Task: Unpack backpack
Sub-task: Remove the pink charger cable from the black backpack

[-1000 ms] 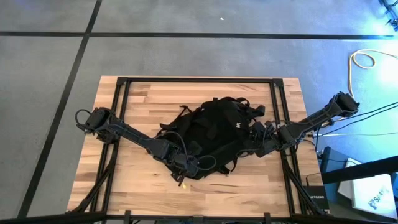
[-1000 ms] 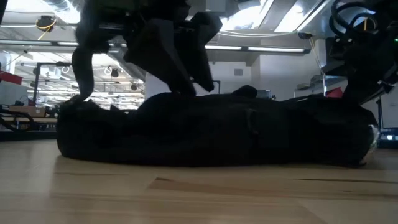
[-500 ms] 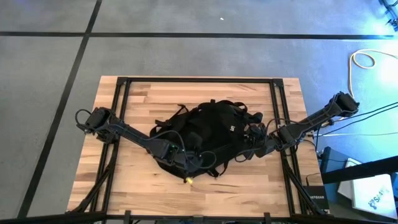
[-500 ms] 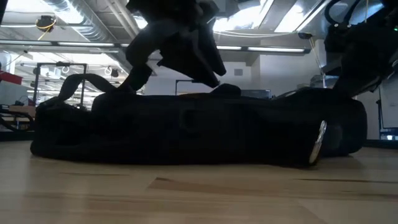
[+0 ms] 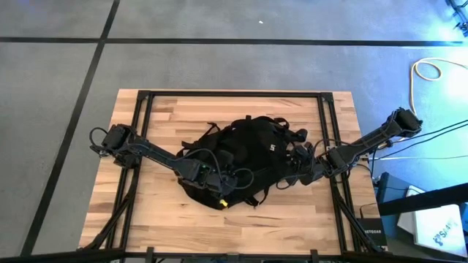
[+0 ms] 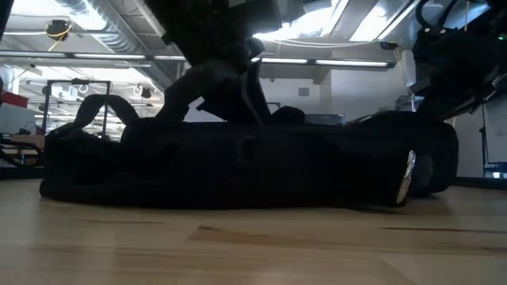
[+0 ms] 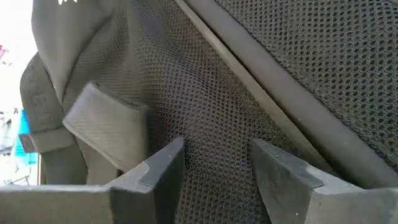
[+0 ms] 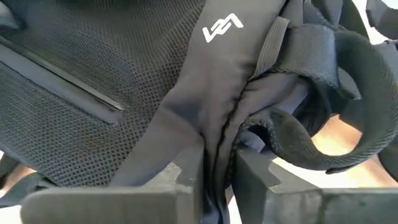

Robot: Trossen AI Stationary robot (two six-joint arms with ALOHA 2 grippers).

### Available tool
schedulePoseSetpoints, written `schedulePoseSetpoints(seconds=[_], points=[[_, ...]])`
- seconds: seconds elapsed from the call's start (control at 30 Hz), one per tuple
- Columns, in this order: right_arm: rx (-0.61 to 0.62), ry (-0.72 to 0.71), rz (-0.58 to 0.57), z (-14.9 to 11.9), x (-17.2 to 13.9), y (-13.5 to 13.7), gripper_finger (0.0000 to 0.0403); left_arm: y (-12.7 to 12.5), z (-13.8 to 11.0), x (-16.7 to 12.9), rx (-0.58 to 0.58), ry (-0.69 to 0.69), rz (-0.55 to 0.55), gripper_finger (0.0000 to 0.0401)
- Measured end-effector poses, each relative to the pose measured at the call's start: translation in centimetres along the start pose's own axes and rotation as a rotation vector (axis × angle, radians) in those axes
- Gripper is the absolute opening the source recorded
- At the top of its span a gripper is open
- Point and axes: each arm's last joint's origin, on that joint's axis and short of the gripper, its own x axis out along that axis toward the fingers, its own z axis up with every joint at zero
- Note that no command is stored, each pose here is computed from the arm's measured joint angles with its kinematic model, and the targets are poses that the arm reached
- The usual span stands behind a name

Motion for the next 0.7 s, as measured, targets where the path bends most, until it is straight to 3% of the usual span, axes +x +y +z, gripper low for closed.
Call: schedulePoseSetpoints(seconds=[0.2, 0.7], points=[[-0.003, 0.005, -0.005, -0.05, 0.0, -0.07, 0.0115, -0.33, -0.56, 0.29, -0.002, 0.008, 0.002, 0.017], [-0.026, -0.034, -0.032, 0.07, -0.02, -0.16, 0.031, -0.49, -0.9, 0.57, -0.008, 0.001, 0.005, 0.017]])
